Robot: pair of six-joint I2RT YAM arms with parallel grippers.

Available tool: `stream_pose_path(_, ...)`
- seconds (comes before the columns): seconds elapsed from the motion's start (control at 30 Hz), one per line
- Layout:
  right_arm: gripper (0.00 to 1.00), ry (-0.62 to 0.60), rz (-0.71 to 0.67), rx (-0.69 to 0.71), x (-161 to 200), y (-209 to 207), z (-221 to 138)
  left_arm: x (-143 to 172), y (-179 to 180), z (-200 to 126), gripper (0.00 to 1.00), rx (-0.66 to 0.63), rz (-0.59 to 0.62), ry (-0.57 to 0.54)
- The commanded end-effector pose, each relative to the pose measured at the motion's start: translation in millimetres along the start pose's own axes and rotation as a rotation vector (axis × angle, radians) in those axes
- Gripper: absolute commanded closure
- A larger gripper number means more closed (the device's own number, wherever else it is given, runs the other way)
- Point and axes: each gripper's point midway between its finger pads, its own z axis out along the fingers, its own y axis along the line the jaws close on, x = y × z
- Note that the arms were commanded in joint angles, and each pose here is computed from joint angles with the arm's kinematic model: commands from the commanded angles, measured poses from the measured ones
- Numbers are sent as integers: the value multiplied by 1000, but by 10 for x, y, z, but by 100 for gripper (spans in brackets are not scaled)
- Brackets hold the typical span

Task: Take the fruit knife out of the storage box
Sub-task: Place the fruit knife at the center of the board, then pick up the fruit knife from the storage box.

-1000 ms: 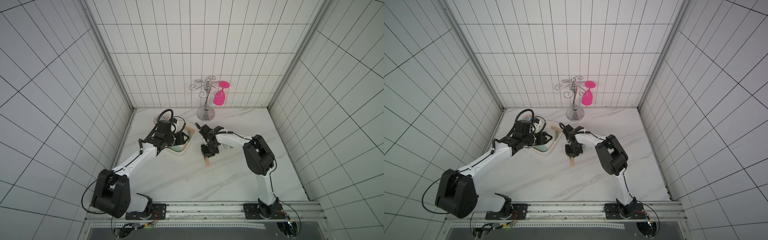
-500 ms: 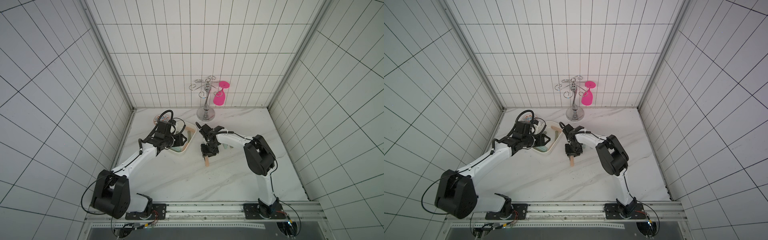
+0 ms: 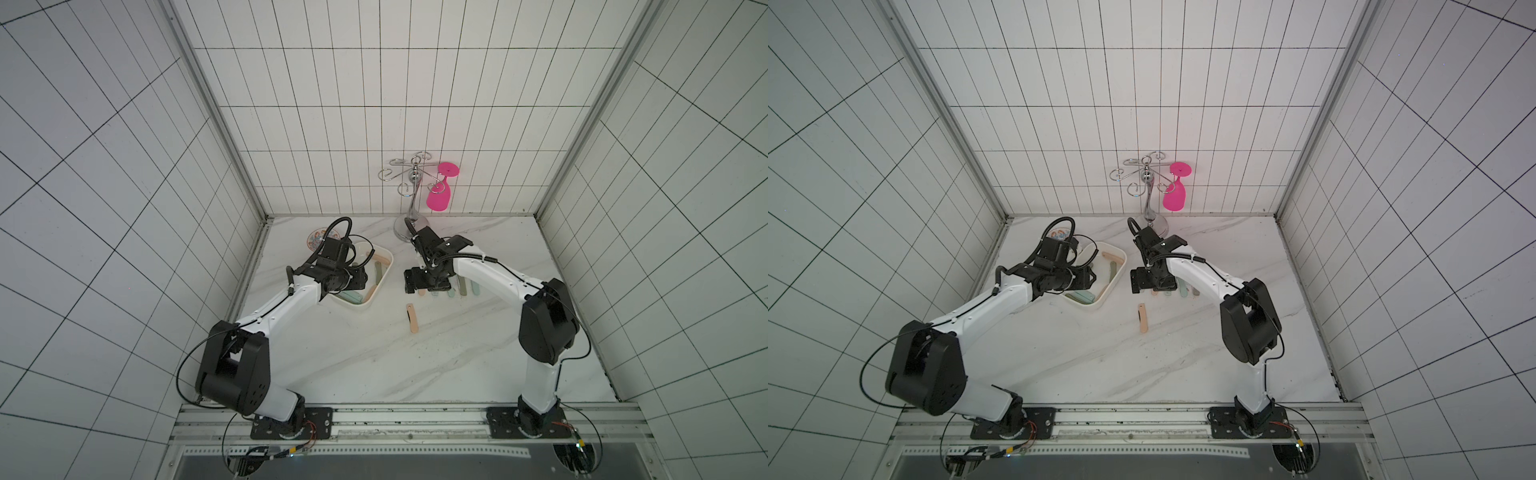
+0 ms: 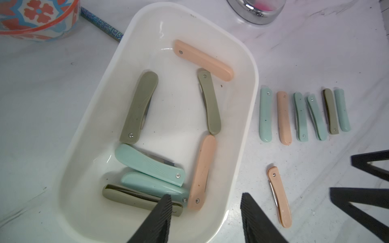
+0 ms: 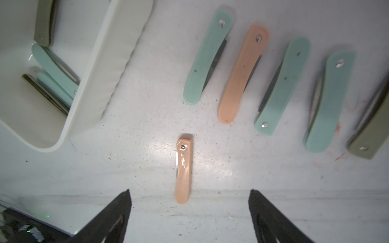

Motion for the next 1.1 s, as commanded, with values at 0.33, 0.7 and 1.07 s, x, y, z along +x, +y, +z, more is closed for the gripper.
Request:
stream_pose_path(0.33, 1, -76, -32, -158, -262, 148, -581, -174, 321, 534, 41, -290, 97, -15)
stream_pose_path(0.7, 1, -81, -27, -188, -288, 82, -652, -220, 531, 905, 40, -405, 90, 35)
stream_pose_path(1.07, 1, -56, -7, -200, -248, -34, -608, -233, 802, 986, 40, -493, 62, 39)
